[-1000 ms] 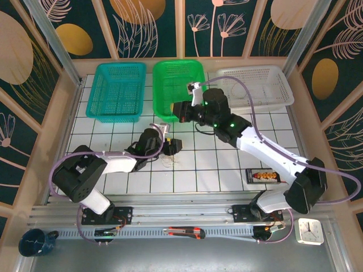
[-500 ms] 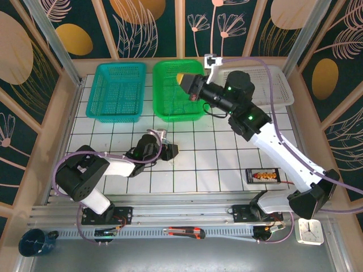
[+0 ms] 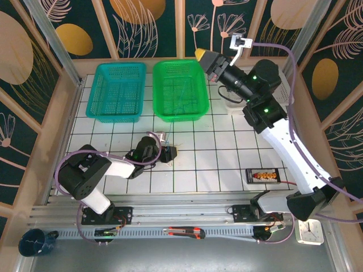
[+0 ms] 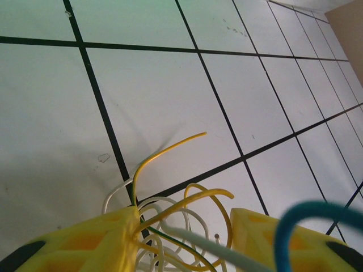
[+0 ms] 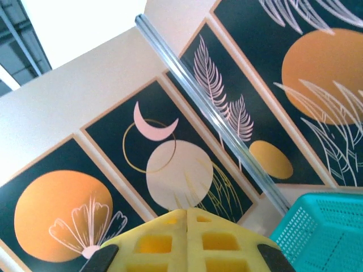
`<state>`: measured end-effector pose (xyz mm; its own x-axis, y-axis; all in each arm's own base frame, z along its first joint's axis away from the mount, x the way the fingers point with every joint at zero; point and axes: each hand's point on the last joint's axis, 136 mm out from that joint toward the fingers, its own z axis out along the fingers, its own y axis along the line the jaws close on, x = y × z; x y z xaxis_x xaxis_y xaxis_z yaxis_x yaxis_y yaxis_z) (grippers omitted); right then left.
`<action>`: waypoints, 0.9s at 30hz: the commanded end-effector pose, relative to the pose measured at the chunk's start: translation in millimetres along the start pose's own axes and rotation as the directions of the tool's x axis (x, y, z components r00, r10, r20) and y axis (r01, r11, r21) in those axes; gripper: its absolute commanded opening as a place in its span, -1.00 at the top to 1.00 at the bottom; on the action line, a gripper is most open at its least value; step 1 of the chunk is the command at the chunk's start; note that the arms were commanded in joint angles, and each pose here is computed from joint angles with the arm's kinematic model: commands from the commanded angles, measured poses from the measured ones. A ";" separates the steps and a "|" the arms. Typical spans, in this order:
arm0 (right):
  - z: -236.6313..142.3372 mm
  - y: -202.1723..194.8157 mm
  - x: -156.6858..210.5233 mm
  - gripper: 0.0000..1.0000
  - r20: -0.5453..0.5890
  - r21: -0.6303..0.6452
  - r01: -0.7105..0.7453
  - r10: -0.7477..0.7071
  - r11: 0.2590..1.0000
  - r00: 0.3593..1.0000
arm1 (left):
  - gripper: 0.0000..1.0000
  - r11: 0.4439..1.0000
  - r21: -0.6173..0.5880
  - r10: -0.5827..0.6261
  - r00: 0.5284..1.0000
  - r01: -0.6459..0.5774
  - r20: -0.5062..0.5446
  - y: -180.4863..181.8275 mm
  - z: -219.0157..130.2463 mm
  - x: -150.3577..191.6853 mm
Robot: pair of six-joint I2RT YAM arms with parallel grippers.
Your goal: Untangle the cables
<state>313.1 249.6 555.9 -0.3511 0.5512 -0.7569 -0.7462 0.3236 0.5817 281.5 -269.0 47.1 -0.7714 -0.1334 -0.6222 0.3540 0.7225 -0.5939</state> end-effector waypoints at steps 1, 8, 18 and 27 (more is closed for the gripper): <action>-17.6 34.9 -45.5 1.00 0.114 -0.093 0.039 -0.028 0.995 0.993 | 0.10 1.000 0.021 -0.007 1.000 0.007 0.000 -2.4 1.9 2.8; -23.1 30.4 -73.1 1.00 0.170 -0.094 0.055 -0.038 0.994 0.985 | -0.03 1.000 0.021 -0.013 1.000 0.013 -0.004 -2.2 2.8 3.3; -30.8 34.9 -104.3 1.00 0.242 -0.117 0.082 -0.052 0.990 0.969 | -0.08 1.000 0.020 -0.012 1.000 0.012 -0.011 -0.8 3.1 6.2; -14.8 11.6 -45.8 1.00 0.082 -0.166 -0.029 0.043 0.986 0.996 | -0.50 0.998 0.067 0.003 1.000 -0.004 0.006 -13.8 -6.3 -0.4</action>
<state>320.9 199.5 607.4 -0.2837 0.6636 -0.6922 -0.8025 0.2308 0.5502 276.8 -269.4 43.7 -0.7850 -0.1404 -0.6034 0.3454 0.7094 -0.6144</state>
